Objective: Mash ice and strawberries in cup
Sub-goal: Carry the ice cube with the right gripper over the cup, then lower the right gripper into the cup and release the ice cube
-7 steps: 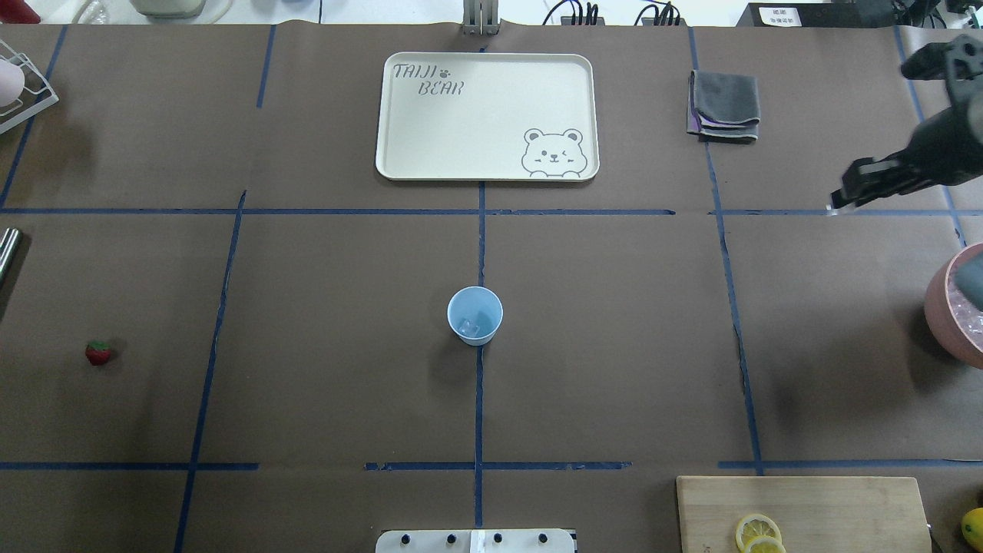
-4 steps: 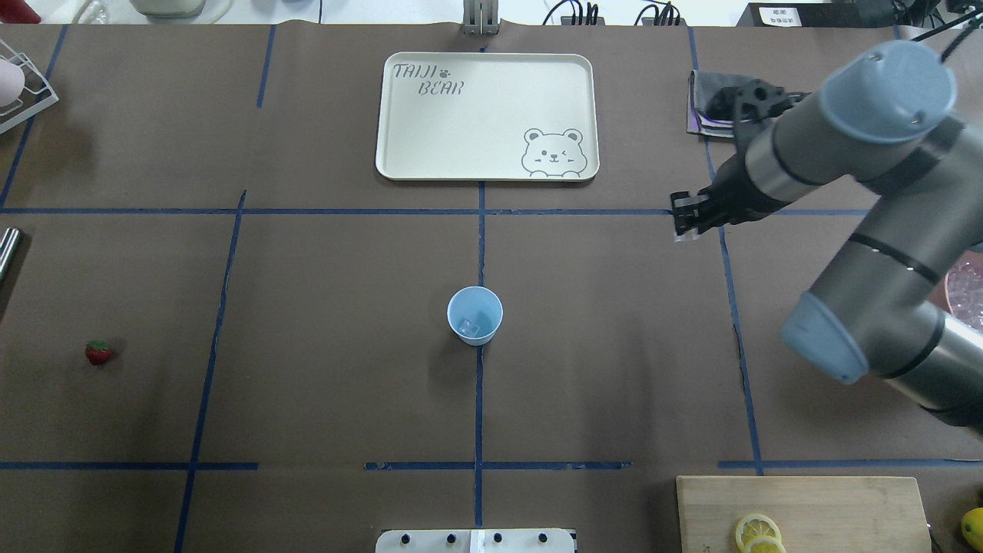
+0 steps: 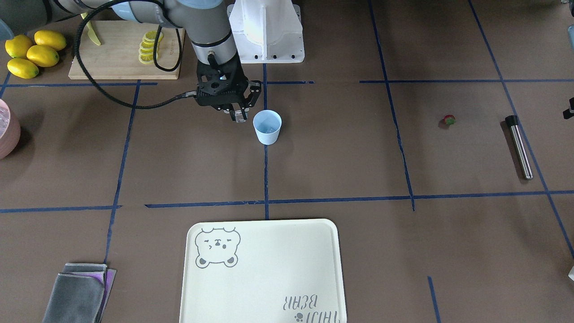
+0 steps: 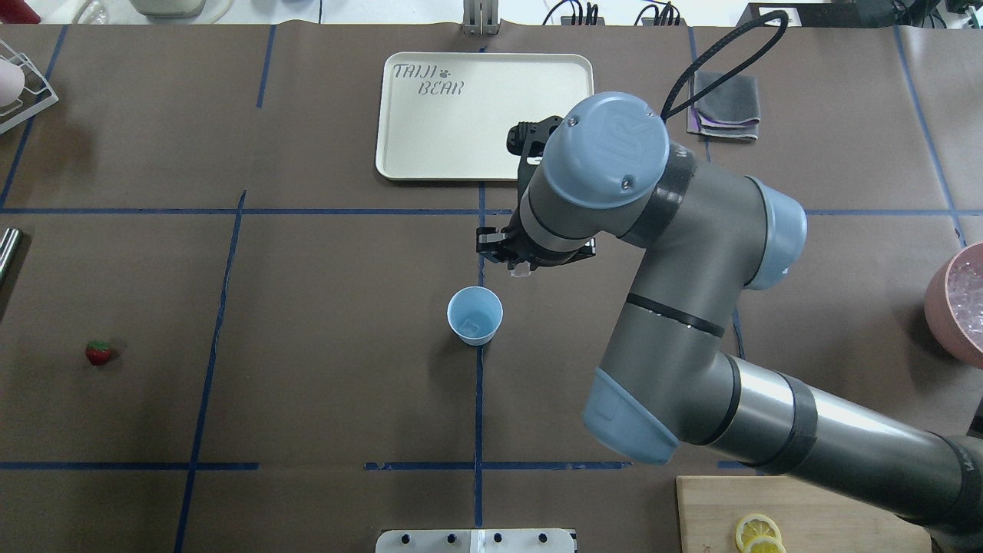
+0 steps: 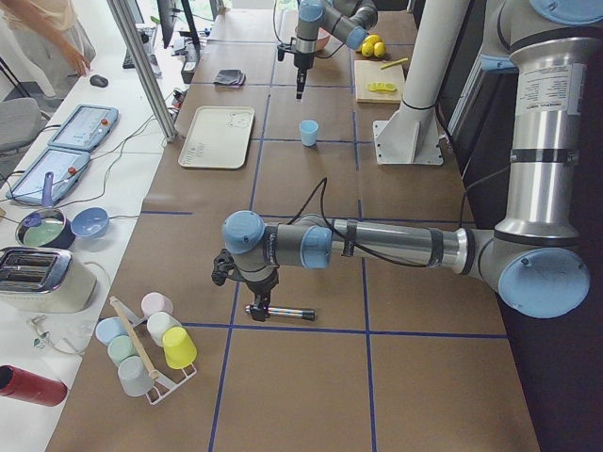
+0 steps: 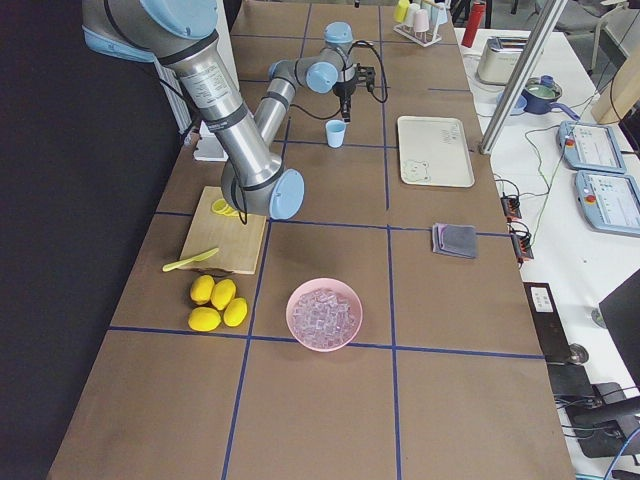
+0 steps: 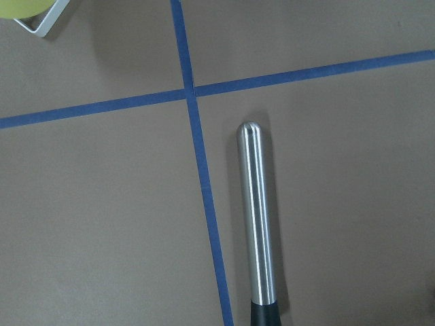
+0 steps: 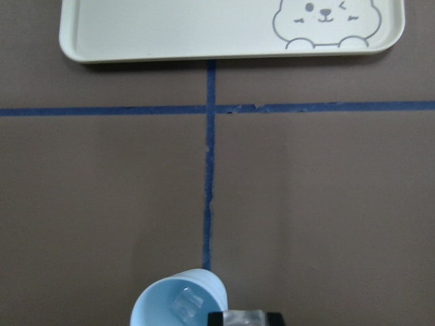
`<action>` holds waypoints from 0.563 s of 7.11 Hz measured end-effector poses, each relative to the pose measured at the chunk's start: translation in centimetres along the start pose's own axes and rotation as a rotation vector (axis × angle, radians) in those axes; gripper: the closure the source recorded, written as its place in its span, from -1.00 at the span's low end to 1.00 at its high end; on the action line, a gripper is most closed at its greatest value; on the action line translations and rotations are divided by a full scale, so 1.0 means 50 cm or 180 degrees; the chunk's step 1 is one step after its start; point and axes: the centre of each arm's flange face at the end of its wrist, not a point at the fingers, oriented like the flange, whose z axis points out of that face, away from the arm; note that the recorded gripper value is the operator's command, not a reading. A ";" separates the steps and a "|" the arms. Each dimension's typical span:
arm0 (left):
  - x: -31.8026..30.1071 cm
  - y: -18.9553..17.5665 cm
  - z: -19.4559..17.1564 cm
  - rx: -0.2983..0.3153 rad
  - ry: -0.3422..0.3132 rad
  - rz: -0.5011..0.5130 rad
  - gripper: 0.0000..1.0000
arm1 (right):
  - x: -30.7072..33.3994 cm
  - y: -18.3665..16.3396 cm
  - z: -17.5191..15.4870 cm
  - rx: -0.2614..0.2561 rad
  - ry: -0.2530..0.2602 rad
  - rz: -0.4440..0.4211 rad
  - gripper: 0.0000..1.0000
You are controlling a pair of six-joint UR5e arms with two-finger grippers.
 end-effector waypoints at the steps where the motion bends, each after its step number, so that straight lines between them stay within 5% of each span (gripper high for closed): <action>1: -0.011 0.003 -0.014 0.0077 -0.0007 -0.0007 -1.00 | -0.034 0.028 0.010 -0.0020 -0.0011 -0.0040 0.95; 4: -0.024 0.014 -0.015 0.0109 -0.0008 -0.0014 -1.00 | -0.127 0.052 0.091 -0.0048 0.0172 0.0034 0.90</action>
